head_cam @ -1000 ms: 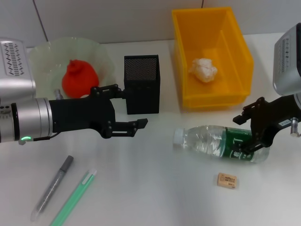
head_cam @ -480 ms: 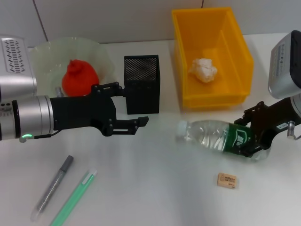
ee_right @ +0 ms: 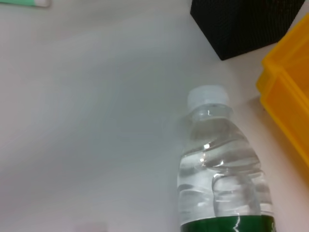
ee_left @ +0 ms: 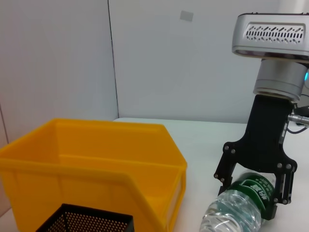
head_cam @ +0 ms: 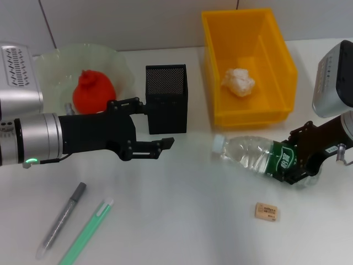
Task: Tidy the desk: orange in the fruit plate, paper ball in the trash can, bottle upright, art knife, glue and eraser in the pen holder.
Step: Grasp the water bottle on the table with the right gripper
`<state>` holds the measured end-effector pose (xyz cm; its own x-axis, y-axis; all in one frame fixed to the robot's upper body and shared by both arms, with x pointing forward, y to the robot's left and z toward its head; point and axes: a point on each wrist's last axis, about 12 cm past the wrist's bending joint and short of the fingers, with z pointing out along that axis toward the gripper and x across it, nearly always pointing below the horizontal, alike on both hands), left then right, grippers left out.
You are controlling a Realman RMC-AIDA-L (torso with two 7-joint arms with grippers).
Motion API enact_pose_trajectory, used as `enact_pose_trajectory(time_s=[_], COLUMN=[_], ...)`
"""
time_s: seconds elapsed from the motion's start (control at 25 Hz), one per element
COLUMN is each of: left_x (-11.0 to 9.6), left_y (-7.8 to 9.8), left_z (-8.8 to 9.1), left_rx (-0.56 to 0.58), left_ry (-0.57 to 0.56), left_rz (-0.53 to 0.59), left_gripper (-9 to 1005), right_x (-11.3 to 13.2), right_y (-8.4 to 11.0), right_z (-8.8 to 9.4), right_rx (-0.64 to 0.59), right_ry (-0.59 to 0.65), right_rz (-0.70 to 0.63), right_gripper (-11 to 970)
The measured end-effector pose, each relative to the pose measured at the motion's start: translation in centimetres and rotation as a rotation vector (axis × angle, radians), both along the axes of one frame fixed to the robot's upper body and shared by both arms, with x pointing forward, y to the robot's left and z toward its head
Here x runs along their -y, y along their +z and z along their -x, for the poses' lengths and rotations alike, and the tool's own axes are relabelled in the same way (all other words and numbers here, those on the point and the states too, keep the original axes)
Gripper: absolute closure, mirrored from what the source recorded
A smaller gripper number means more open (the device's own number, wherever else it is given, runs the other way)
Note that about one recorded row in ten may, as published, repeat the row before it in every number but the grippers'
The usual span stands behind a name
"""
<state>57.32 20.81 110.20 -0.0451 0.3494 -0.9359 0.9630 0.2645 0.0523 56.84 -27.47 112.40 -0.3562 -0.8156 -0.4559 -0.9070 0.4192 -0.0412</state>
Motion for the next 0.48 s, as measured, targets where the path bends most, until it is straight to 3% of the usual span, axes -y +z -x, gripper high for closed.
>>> enact_pose_trajectory(time_s=[0.48], left_x=[-0.08], left_y=[-0.12], left_z=[0.09], left_rx=[-0.003], left_ry=[0.002], left_rz=[0.000], left_gripper=[161], right_x=[0.10], right_y=[-0.51], right_z=[-0.23], right_rx=[-0.001], right_ry=[-0.020], right_rz=[0.003], right_gripper=[209])
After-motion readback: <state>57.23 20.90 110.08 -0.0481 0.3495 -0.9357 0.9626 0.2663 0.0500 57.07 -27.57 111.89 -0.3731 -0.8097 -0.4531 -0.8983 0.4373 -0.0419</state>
